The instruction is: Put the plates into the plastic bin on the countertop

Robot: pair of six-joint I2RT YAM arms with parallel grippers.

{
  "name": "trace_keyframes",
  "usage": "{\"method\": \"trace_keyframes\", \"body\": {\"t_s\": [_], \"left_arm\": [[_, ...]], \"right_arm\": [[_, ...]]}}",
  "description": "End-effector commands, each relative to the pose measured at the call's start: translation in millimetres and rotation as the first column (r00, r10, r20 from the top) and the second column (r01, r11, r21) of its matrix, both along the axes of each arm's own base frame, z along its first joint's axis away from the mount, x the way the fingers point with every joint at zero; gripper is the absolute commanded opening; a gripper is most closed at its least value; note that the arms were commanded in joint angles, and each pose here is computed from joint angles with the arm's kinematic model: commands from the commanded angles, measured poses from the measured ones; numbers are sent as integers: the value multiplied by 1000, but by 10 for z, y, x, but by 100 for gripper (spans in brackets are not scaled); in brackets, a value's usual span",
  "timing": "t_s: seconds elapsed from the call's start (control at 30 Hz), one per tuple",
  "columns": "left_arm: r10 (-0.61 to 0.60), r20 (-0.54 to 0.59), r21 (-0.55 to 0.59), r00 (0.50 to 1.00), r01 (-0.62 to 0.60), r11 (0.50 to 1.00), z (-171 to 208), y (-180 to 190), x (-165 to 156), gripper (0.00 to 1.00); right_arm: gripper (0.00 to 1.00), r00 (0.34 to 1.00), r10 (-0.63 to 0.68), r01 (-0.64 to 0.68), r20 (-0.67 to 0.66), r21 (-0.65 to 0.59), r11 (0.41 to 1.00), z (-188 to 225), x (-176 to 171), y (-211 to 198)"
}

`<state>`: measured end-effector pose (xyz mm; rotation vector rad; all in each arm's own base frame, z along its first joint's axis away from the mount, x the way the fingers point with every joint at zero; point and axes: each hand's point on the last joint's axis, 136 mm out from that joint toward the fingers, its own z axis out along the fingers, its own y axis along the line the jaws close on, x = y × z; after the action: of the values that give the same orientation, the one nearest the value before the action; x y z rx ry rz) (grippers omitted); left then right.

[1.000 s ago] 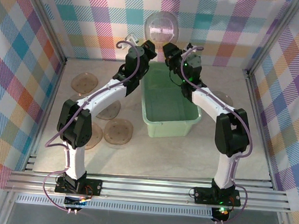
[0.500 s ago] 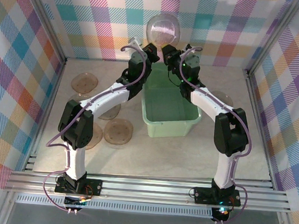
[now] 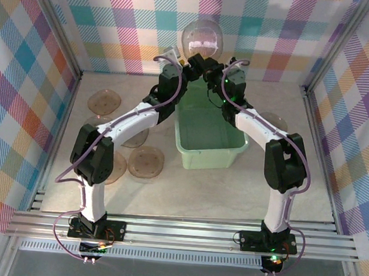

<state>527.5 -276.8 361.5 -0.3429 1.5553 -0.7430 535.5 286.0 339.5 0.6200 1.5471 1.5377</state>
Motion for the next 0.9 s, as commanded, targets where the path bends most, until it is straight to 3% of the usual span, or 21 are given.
{"method": "trace_keyframes", "body": {"t_s": [0.0,0.27,0.5,0.73,0.87], "left_arm": [[-74,51,10,996,74,997,451,71,-165,76],[-80,-30,139,996,83,987,401,345,-194,77],[3,-141,241,990,32,970,262,675,-267,78],[68,-338,249,939,19,968,-89,1155,-313,78],[80,-389,196,918,-2,981,-255,1503,-238,78]], "right_arm": [[5,1000,-28,28,-9,5,1000,121,-77,-93],[4,988,-64,55,-141,-65,996,-142,-176,-237],[3,971,-46,18,-234,-122,992,-282,-385,-311],[2,916,0,-57,-401,-130,990,-587,-532,-313],[2,870,-45,-46,-491,-173,984,-776,-645,-346]]}}
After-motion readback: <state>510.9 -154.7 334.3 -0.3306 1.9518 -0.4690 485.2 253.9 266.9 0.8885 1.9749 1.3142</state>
